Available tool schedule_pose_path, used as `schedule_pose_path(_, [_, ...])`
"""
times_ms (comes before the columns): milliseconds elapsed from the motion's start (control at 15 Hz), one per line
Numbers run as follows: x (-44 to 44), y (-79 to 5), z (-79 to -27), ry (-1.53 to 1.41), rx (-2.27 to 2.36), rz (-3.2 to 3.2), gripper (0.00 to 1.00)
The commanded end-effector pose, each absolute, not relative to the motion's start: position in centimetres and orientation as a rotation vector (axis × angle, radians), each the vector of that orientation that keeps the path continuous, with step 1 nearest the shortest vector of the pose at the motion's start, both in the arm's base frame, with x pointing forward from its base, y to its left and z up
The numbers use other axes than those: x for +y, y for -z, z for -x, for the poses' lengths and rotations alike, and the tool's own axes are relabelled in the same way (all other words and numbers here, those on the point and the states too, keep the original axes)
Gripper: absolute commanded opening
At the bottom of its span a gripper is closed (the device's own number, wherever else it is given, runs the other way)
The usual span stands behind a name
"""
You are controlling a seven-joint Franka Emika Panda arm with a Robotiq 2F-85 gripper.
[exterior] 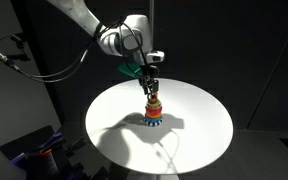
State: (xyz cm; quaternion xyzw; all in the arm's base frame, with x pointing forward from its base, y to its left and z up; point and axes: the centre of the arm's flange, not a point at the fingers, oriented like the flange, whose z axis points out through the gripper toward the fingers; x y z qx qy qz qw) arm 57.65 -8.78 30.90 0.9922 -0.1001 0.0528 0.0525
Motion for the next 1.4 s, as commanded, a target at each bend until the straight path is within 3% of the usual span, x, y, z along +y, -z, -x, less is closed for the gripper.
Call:
schedule_pose_path(0, [-9.0,-30.7,-57.8,-0.175,-0.306,-2.998,0.32])
schedule_pose_path(267, [-8.8,-30.4,-57.9,-0.171,-0.295,-2.991,0.02])
schedule_pose_path(467, [-8.8,-30.3,-57.9,-0.167,-0.285,-2.988,0.06])
schedule_pose_path(1333, [-7.3,-33.4,-58.4,-0.188,-0.187,-2.943,0.05])
